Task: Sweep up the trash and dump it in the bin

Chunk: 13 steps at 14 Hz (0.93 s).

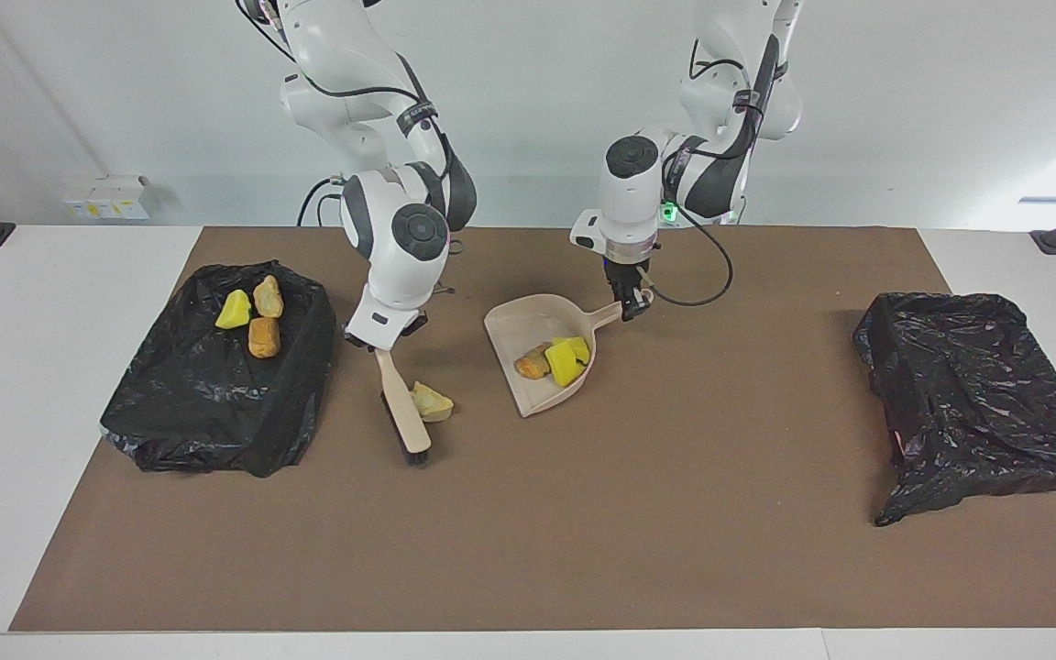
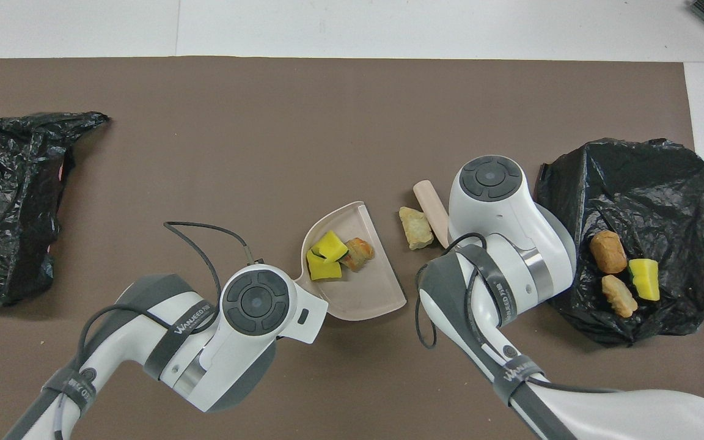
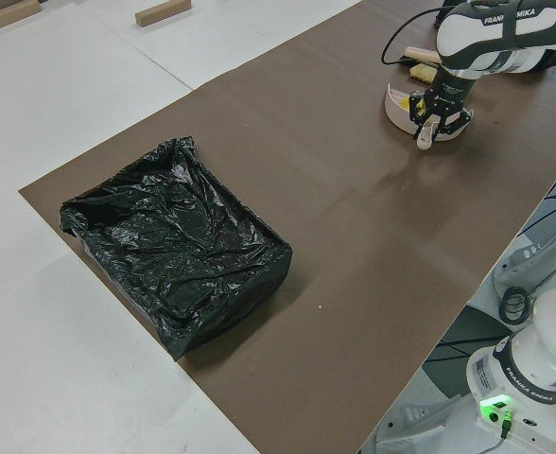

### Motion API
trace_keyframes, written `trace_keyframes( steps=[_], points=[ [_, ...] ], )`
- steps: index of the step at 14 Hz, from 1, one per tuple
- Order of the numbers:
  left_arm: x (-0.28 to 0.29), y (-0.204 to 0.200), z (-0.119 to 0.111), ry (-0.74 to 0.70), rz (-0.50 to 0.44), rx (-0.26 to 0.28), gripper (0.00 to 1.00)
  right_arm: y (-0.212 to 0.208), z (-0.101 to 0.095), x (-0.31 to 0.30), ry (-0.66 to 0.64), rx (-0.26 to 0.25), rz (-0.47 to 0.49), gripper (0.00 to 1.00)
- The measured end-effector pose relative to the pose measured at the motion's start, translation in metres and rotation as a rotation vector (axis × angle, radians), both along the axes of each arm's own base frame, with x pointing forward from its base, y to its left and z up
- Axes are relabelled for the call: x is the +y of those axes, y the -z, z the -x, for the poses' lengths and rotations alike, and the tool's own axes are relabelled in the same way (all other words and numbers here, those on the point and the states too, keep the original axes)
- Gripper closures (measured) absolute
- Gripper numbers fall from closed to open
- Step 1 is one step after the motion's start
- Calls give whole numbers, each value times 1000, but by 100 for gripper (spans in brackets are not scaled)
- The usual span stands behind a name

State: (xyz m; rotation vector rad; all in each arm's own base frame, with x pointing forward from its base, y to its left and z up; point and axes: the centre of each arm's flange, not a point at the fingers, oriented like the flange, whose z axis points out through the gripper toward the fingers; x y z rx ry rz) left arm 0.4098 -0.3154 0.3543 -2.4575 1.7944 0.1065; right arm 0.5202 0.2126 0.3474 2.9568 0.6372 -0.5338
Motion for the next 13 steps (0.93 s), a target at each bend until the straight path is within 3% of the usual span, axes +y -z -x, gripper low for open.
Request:
trace_keyframes(
  steps=[4, 6, 10, 13],
  points=[
    [0, 0, 0, 21, 2, 0, 67, 0, 27, 33, 43, 122, -260, 74],
    [2, 0, -3, 44, 9, -5, 67, -6, 36, 47, 86, 152, -341, 74],
    [18, 3, -20, 71, 49, -13, 67, -56, 27, 48, 226, 78, -347, 74],
    [34, 6, -33, 103, 94, 14, 67, -100, 32, 29, 307, -16, -229, 74]
  ],
)
